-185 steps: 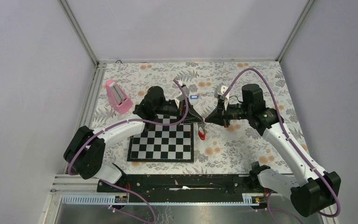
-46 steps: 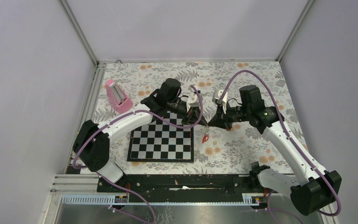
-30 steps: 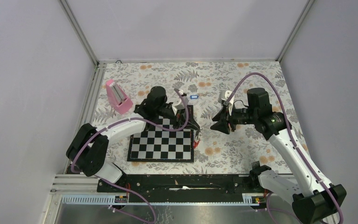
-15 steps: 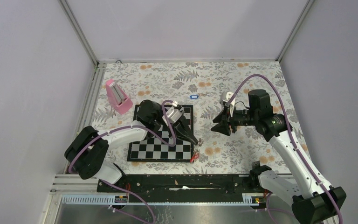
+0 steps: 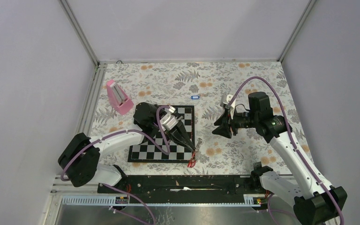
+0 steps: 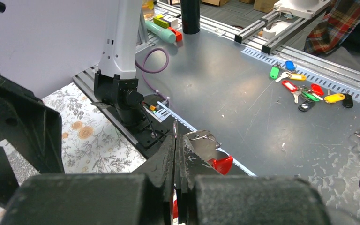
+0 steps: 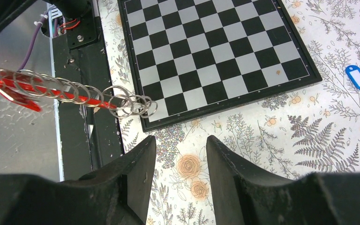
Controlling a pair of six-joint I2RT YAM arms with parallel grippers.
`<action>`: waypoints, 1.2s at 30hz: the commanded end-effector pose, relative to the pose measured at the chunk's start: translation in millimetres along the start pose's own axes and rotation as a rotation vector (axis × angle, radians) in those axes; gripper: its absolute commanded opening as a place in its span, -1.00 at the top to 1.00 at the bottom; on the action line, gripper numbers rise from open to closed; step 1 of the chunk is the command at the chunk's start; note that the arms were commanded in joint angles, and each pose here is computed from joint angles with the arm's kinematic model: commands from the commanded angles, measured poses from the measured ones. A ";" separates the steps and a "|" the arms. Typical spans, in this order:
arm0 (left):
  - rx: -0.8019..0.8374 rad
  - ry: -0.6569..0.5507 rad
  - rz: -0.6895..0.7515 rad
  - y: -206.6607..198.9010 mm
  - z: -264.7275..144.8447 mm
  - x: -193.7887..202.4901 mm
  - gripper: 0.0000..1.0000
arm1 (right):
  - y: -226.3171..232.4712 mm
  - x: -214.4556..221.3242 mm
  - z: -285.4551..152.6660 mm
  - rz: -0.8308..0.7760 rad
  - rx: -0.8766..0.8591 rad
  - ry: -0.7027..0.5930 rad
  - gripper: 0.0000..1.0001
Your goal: Put the keys on the keyring
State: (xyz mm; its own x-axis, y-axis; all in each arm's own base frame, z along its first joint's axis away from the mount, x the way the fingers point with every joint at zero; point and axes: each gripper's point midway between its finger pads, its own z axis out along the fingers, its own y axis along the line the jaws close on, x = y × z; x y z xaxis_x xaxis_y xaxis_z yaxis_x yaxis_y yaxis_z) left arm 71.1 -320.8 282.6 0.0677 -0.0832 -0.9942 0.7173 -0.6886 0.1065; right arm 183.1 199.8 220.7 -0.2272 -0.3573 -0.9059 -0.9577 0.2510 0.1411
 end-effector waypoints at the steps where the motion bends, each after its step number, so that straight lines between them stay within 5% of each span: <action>1: 0.123 0.054 0.043 -27.5 -0.8 -0.4 1.00 | -0.2 -10.0 -1.4 -0.030 -0.004 -0.033 -0.03; 36: 0.212 0.045 -0.016 -63.2 27.6 -39.0 1.00 | -1.5 -5.0 0.9 -0.008 -0.008 -0.017 -0.05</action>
State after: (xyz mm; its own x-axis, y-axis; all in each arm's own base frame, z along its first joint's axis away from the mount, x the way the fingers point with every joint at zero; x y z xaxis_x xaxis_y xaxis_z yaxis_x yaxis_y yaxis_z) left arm 9.6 -305.2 304.3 -0.0330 0.0300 -0.9990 0.6075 -0.7931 -0.0439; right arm 184.6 199.9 217.3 -0.2334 -0.3604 -0.9031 -0.9560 0.2546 0.1454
